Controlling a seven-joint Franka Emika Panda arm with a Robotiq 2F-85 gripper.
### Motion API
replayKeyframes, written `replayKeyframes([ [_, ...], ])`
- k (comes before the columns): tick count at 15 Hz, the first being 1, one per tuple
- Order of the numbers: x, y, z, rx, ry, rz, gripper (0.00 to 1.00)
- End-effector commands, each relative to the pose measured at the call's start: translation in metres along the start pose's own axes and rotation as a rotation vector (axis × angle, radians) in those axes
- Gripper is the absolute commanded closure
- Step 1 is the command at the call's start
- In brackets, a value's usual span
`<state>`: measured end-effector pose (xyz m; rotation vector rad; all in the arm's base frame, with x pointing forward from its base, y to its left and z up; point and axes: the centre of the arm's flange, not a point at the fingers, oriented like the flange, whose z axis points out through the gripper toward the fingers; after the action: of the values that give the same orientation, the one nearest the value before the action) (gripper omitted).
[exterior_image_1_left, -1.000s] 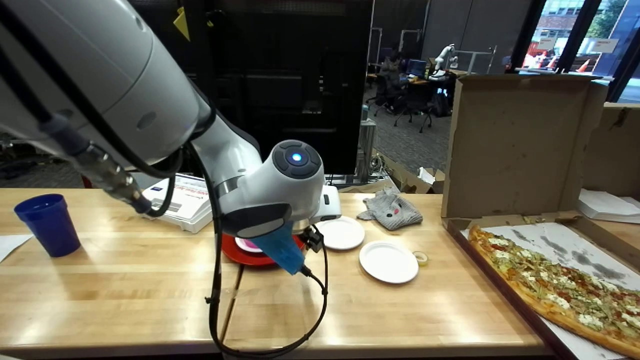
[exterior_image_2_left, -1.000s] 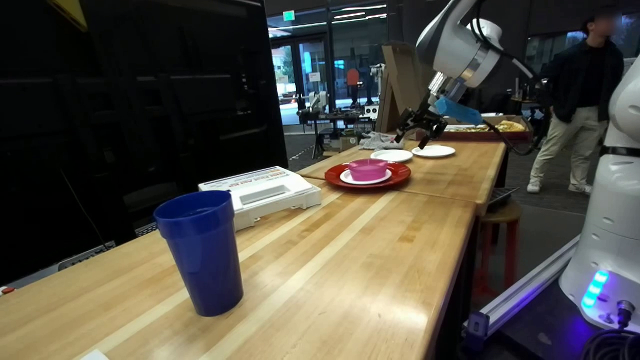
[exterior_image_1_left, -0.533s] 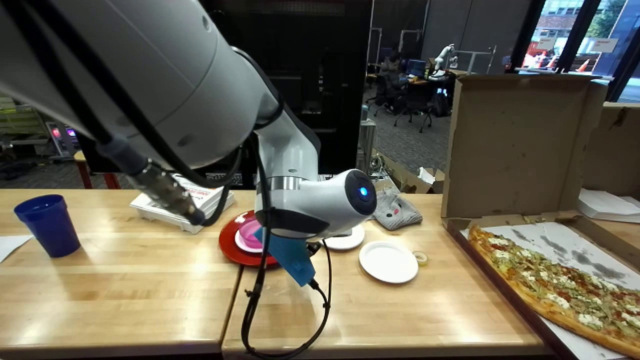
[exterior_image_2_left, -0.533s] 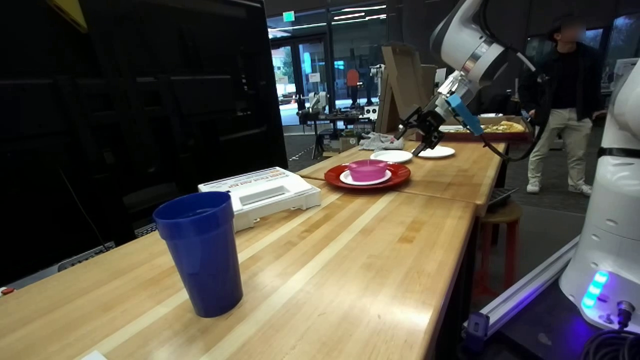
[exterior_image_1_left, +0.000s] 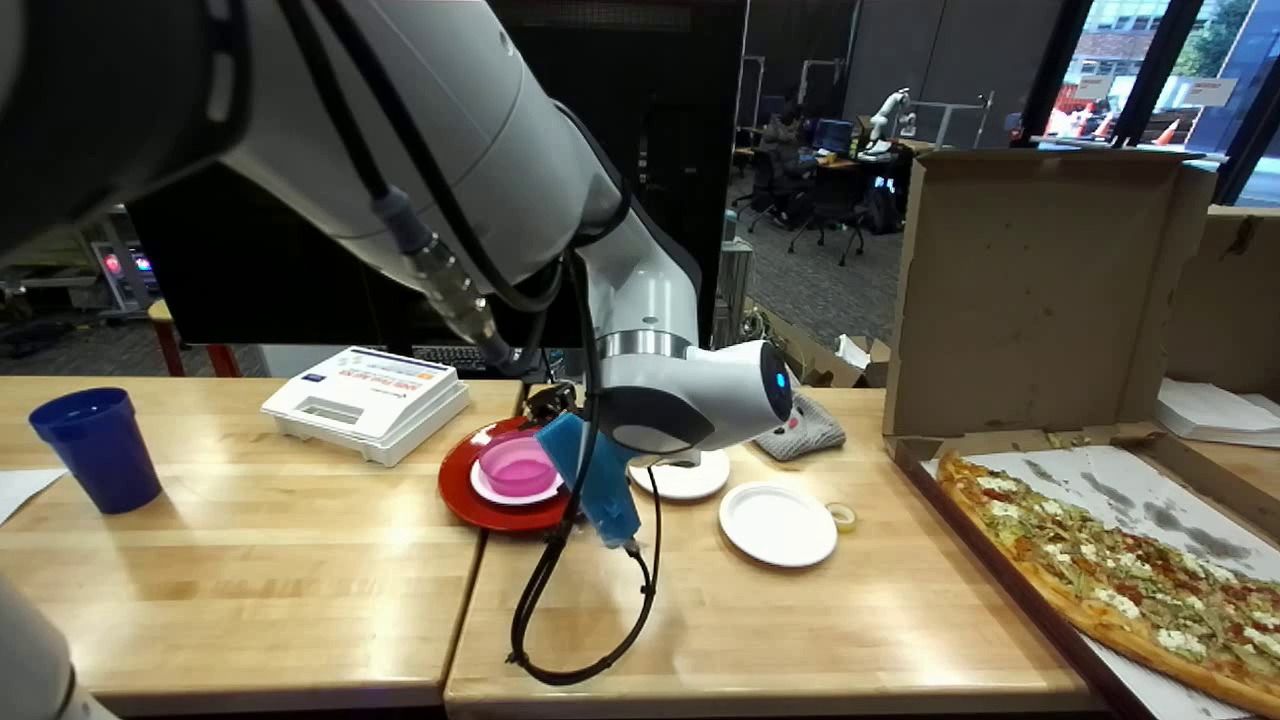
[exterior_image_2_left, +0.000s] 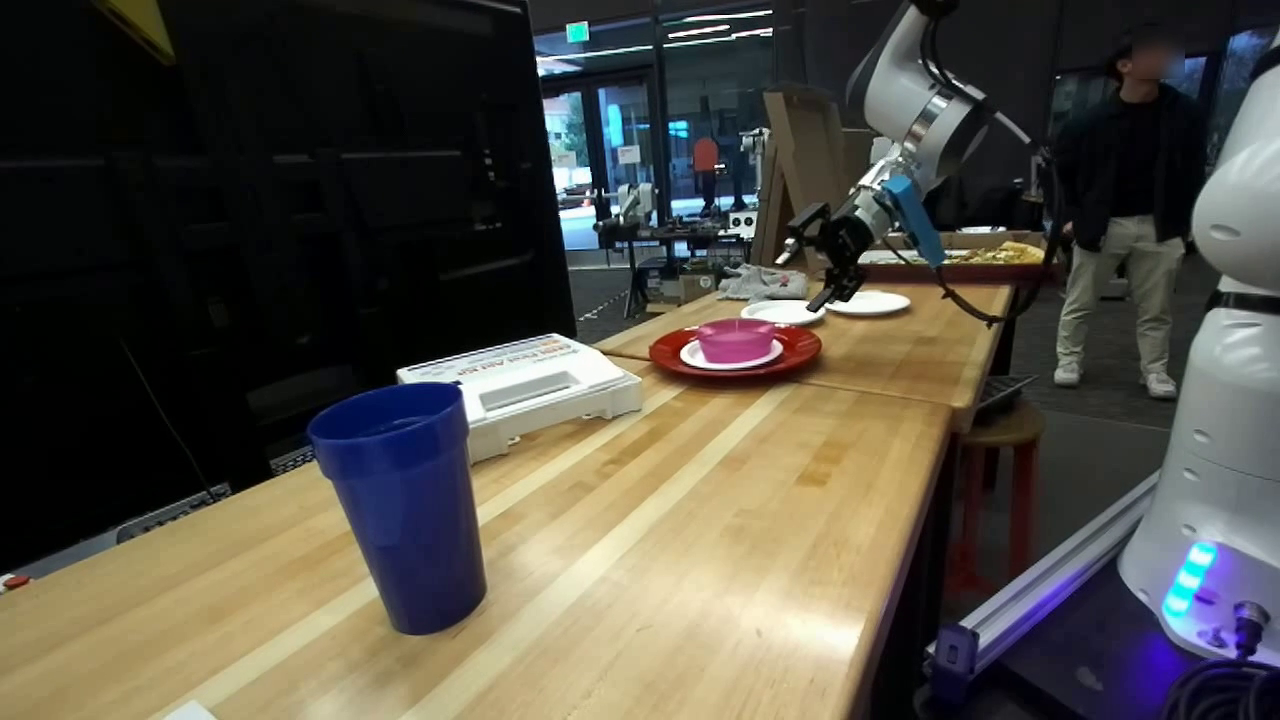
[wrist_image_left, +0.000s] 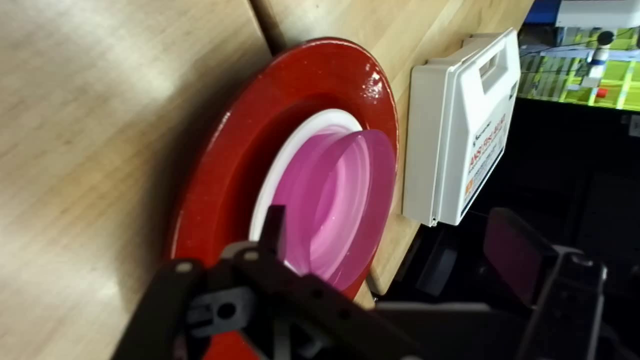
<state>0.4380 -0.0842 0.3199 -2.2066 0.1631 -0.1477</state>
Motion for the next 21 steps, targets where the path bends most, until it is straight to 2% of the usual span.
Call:
replayKeyframes([
  [1, 0.033, -0.009, 0.003, 0.084, -0.033, 0.041, 0.0],
  [5, 0.054, -0.025, 0.011, 0.189, -0.08, 0.043, 0.0],
  [8, 0.07, -0.04, 0.015, 0.22, -0.085, 0.072, 0.0],
  [19, 0.098, -0.079, 0.016, 0.166, -0.063, 0.139, 0.0],
  [21, 0.097, -0.083, 0.017, 0.173, -0.082, 0.146, 0.0],
])
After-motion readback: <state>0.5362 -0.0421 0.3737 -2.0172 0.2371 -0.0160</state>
